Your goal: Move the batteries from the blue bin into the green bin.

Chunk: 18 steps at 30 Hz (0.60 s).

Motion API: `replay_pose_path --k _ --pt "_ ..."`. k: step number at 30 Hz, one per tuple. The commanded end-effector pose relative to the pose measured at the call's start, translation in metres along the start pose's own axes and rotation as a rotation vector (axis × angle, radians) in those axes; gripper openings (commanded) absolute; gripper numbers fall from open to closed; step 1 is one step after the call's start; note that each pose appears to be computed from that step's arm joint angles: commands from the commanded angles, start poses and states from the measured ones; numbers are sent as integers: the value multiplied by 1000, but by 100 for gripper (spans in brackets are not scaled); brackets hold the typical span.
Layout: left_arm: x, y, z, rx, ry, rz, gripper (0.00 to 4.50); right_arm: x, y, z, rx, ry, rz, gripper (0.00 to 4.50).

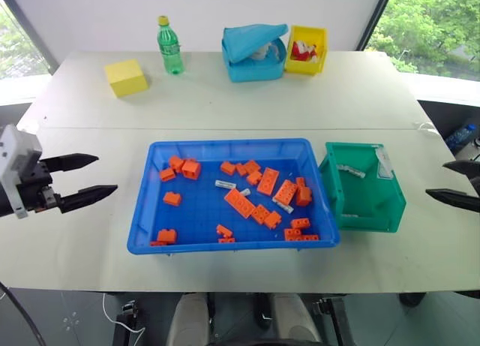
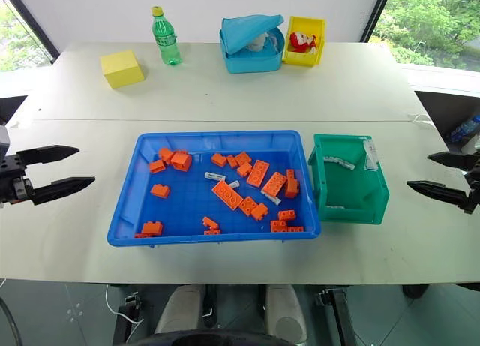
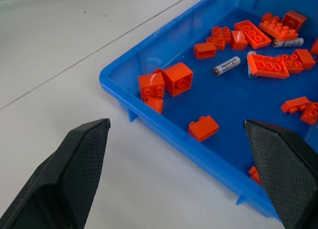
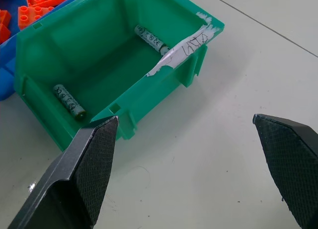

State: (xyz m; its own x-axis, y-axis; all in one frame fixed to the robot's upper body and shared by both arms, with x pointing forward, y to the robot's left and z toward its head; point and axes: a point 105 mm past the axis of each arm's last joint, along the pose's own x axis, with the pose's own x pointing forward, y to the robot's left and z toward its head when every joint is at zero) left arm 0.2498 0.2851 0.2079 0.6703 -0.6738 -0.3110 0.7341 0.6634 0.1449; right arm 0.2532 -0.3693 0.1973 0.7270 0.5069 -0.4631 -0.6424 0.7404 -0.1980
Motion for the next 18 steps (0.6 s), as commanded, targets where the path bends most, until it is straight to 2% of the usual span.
replay_pose_path --k 1,15,18 --pt "2 -5 4 43 1 -17 450 -3 0 12 -44 -24 -3 446" --pt "5 -1 6 14 -11 -32 450 -6 -4 8 -27 -22 -47 446" --pt "6 -2 8 39 -7 -41 450 -3 -6 17 -66 -28 -59 446"
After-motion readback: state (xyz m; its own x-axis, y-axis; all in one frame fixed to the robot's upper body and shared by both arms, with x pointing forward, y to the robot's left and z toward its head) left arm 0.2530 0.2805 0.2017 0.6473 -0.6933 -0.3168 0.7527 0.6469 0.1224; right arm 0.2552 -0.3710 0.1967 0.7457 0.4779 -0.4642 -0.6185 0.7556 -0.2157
